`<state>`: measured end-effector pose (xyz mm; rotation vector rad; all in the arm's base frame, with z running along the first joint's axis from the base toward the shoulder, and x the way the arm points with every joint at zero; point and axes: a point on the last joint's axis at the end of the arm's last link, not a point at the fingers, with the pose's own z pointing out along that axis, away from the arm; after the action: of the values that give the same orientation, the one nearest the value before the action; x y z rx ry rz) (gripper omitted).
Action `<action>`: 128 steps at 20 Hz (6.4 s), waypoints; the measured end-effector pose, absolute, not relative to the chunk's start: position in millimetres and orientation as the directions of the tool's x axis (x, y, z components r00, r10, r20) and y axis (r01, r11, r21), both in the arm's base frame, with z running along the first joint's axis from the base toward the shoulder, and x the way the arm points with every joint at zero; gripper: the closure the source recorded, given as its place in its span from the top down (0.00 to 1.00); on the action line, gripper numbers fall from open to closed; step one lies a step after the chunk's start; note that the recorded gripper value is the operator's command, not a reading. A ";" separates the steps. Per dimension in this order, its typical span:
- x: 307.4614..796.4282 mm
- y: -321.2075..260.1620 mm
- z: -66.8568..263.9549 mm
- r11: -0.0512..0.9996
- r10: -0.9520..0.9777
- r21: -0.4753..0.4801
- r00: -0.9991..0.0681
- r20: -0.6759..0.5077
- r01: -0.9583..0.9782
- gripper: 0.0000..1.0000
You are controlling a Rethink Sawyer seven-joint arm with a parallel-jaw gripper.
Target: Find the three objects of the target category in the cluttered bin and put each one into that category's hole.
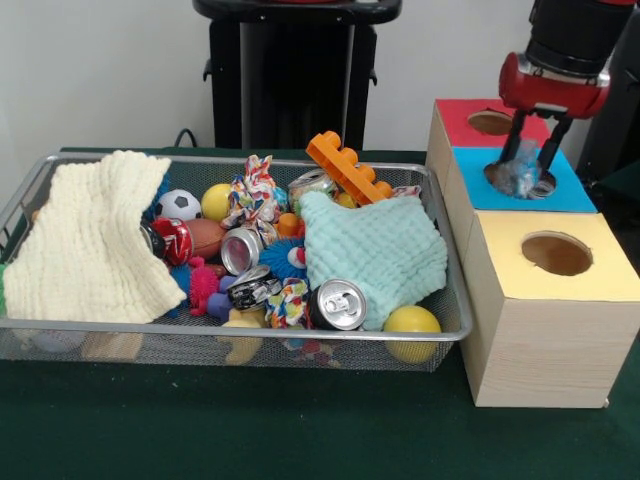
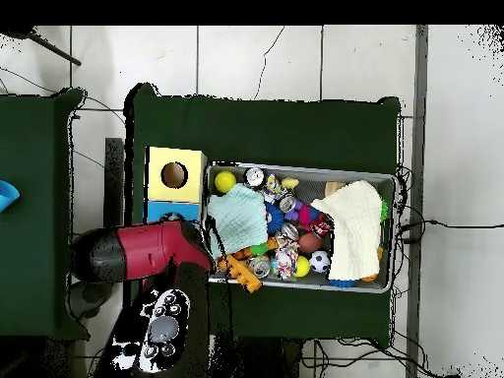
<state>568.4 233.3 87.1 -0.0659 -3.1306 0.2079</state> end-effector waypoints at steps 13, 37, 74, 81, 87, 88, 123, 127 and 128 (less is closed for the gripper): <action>578.4 216.6 78.0 0.987 0.021 -0.156 -0.995 -0.095 0.035 1.00; 579.2 208.4 79.4 0.985 0.030 -0.164 -0.995 -0.097 0.046 0.00; 580.7 213.0 79.1 0.989 0.033 -0.142 -0.995 -0.094 0.046 1.00; 581.3 210.5 80.0 0.991 0.046 -0.124 -0.995 -0.089 0.057 1.00; 582.3 208.4 80.8 0.992 0.057 -0.108 -0.995 -0.083 0.065 1.00; 582.4 208.3 81.0 0.992 0.058 -0.106 -0.995 -0.082 0.066 1.00; 582.7 206.9 89.2 0.992 0.067 -0.101 -0.996 -0.064 0.073 1.00; 582.8 201.2 92.9 0.991 0.077 -0.106 -0.996 -0.049 0.082 1.00; 582.9 199.4 93.7 0.991 0.080 -0.107 -0.996 -0.046 0.084 1.00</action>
<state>582.9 199.4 93.7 -0.1311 -3.1753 0.1738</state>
